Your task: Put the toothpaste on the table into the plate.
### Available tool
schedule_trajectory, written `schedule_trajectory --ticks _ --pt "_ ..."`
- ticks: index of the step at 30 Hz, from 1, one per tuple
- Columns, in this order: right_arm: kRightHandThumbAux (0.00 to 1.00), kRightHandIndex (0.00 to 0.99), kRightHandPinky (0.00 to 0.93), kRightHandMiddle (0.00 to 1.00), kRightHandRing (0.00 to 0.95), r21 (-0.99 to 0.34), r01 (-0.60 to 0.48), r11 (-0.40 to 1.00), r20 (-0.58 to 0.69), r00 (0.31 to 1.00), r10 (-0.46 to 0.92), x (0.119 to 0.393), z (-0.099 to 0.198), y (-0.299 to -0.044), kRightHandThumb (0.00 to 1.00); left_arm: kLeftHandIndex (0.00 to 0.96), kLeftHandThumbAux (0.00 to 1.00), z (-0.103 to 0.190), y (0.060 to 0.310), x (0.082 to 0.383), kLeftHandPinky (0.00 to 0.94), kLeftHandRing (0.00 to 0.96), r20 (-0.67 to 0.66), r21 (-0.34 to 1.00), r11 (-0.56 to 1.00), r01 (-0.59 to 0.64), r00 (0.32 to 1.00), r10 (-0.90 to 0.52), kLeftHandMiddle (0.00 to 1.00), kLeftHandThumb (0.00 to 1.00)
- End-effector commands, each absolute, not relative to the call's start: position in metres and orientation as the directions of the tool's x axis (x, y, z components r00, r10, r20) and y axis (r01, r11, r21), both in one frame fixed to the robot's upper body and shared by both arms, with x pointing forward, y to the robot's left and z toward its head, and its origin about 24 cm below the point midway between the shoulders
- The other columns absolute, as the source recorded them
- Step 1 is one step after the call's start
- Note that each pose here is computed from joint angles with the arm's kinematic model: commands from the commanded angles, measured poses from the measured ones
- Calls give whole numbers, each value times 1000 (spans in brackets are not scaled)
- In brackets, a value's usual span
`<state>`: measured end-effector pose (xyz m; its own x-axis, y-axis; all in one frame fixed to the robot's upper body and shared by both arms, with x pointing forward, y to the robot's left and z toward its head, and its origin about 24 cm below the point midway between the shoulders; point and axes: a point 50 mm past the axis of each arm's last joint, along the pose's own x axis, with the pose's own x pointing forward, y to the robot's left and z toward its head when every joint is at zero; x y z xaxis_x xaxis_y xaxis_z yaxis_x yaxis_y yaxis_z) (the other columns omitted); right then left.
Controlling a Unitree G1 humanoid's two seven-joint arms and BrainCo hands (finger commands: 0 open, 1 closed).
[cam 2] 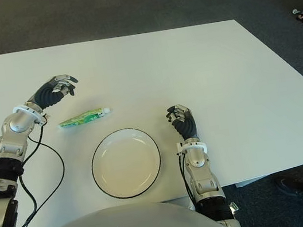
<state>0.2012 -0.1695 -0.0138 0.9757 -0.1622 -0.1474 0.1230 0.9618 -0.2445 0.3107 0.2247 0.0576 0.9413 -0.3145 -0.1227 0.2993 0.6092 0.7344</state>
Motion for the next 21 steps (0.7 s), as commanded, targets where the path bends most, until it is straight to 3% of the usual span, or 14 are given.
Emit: schedule_trajectory --ticks 1,4,8,14,21 --pt "731 428 555 546 547 -245 112 963 -157 976 -154 202 -16 -167 707 283 505 53 215 313 247 317 -112 803 530 271 943 -312 347 694" --pt "732 428 556 545 546 -248 110 962 -155 976 -152 202 -15 -167 707 179 421 52 207 315 144 199 -86 851 469 236 944 -318 224 643" --pt "732 428 551 542 542 -255 108 961 -155 976 -151 202 -15 -167 707 66 341 51 192 323 93 87 -76 930 314 191 935 -345 100 570" --pt "731 428 547 539 539 -254 108 961 -158 976 -152 202 -15 -167 707 7 274 47 182 328 48 13 -106 972 159 174 925 -364 30 489" --pt "731 428 549 537 537 -243 109 964 -159 976 -151 202 -16 -167 707 0 240 34 162 325 73 17 -202 975 0 220 893 -403 29 428"
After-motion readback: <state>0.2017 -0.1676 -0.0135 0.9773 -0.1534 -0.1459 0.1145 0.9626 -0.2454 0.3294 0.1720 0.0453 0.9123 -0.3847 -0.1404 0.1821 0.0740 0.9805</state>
